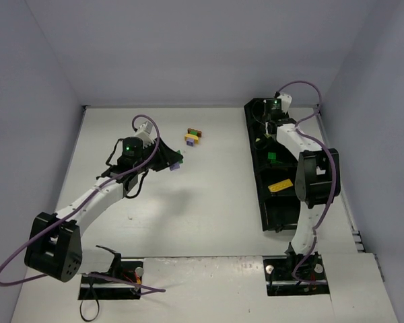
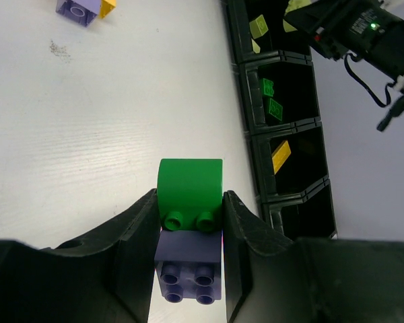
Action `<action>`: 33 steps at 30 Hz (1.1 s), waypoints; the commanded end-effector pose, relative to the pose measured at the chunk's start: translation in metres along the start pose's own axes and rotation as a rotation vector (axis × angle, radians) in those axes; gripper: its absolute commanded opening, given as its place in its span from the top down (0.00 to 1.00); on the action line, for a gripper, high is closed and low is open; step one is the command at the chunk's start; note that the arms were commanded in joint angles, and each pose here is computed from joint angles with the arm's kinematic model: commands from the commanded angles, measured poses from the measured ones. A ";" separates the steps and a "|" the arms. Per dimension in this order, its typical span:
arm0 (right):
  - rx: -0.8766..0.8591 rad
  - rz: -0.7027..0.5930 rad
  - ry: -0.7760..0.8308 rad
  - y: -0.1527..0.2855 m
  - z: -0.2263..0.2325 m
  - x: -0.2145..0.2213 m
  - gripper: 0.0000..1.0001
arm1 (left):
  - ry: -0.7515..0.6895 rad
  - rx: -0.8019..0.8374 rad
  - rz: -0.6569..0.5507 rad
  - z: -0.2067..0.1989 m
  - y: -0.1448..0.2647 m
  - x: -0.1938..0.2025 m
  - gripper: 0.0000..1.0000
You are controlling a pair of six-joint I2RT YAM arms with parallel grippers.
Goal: Sort the legos into containers by color
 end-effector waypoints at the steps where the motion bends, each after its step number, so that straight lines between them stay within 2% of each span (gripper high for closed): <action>1: 0.017 -0.066 -0.027 -0.008 0.003 -0.022 0.94 | -0.097 0.093 -0.041 -0.028 0.013 -0.016 1.00; 4: 0.031 -0.054 -0.022 -0.018 0.005 -0.018 0.73 | -0.111 0.093 -0.034 -0.028 0.016 -0.015 1.00; 5: 0.032 -0.054 -0.019 -0.019 0.005 -0.018 0.56 | -0.114 0.094 -0.033 -0.028 0.017 -0.014 1.00; 8: 0.012 -0.064 -0.011 -0.014 0.006 -0.023 0.39 | -0.130 0.103 -0.023 -0.029 0.017 -0.014 1.00; 9: 0.000 -0.082 -0.006 -0.006 0.006 -0.029 0.37 | -0.138 0.106 -0.020 -0.029 0.017 -0.014 1.00; 12: -0.052 -0.138 0.007 0.022 0.011 -0.047 0.36 | -0.153 0.115 -0.015 -0.028 0.014 -0.015 1.00; 15: -0.182 -0.186 0.036 0.061 0.024 -0.058 0.40 | -0.183 0.131 -0.006 -0.030 0.010 -0.018 1.00; 18: -0.455 -0.204 0.094 0.107 0.049 -0.056 0.53 | -0.236 0.158 -0.005 -0.033 0.008 -0.021 1.00; 19: -0.475 -0.228 0.097 0.118 0.053 -0.060 0.56 | -0.254 0.164 -0.008 -0.035 0.008 -0.023 1.00; 21: -0.677 -0.219 0.137 0.149 0.071 -0.054 0.58 | -0.315 0.186 -0.011 -0.038 0.008 -0.026 1.00; 26: -0.989 -0.147 0.168 0.198 0.102 -0.034 0.56 | -0.463 0.253 -0.005 -0.047 0.007 -0.032 0.97; 33: -1.203 -0.051 0.173 0.237 0.135 -0.014 0.52 | -0.653 0.318 -0.011 -0.064 0.005 -0.029 0.96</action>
Point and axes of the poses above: each gripper's point midway between its finger pads, its own y axis back along the fingers, its own z axis along the line the jaws close on, x = y × z, the point moved 10 cm from there along y, back along the fingers, and after that the axes turned 8 degrees about y, right-handed, at the moved point
